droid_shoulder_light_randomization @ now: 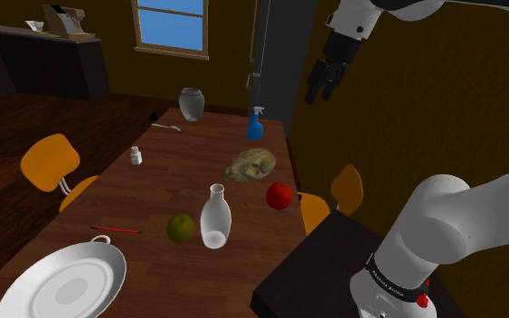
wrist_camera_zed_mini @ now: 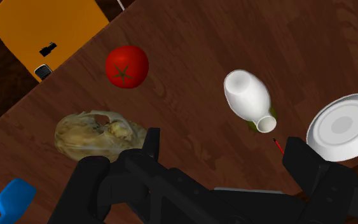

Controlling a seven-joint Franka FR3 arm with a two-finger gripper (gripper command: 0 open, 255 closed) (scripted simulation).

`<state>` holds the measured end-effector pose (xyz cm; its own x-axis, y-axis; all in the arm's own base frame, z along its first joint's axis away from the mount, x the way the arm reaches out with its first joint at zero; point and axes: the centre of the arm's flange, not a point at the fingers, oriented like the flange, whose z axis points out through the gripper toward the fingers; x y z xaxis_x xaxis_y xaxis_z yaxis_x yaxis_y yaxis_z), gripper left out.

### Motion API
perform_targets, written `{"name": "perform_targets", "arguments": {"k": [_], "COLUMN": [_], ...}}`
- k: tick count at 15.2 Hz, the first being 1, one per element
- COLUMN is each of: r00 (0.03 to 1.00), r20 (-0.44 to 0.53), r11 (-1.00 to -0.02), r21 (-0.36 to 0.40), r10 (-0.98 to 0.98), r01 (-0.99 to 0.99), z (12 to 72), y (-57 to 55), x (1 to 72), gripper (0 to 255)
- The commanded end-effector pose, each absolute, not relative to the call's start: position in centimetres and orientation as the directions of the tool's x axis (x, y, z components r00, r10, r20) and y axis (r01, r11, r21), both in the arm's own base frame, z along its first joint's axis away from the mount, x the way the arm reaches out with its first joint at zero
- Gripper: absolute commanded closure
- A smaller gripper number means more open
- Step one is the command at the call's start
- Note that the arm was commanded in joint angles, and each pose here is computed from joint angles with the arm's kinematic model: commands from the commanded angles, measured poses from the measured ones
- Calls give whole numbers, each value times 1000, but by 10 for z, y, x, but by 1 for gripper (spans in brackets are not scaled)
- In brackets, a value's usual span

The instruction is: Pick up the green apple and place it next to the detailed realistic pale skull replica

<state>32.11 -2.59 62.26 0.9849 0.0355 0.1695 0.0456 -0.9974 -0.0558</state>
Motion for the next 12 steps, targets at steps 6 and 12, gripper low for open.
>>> {"name": "perform_targets", "arguments": {"k": [6,12], "r00": [986,987], "r20": [165,159], "r11": [-998,-998], "r21": [-55,-55], "r10": [19,-2], "r01": [28,7], "z": [575,517], "y": [11,54], "x": [349,383], "gripper": [0,0]}}
